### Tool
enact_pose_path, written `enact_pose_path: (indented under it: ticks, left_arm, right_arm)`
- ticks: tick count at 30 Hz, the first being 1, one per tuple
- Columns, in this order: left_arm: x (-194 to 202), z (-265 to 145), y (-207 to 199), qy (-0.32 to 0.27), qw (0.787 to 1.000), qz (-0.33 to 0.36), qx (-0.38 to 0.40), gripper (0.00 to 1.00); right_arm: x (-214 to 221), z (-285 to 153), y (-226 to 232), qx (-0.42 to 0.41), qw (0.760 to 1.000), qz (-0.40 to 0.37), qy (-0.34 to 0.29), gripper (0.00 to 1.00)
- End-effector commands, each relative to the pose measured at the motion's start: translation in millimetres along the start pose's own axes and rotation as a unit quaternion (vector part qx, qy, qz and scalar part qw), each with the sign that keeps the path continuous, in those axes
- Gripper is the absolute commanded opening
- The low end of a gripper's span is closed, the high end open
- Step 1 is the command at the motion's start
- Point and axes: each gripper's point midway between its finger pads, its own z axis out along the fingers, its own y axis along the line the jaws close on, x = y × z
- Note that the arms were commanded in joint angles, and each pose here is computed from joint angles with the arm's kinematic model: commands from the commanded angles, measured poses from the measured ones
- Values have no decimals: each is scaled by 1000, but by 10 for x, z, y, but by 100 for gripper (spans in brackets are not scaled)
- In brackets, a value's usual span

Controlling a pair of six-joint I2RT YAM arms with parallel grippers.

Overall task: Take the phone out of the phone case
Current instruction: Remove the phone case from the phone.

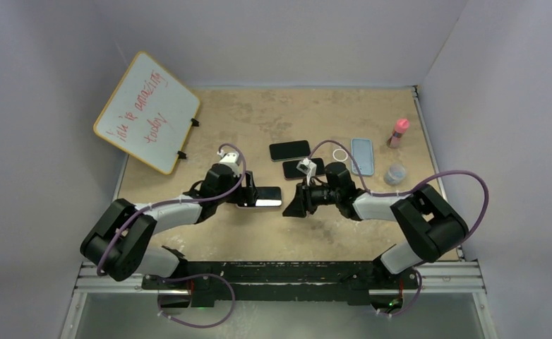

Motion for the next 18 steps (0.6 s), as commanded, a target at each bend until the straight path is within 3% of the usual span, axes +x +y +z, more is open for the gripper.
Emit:
enact_pose_path:
  ticks: [1,6,18]
  left_arm:
    - [510,-39,164,92,996,-6,-17,77]
    - [542,-45,98,95,995,-30,-2,74]
    - [672,-65,3,92,992,-87,28,70]
  right_arm:
    - [-473,4,-8,38,996,0,-76,51]
    - [-579,87,-153,67,991,67,-92,57]
    - [-552,305,-217,51,986,132,-85,49]
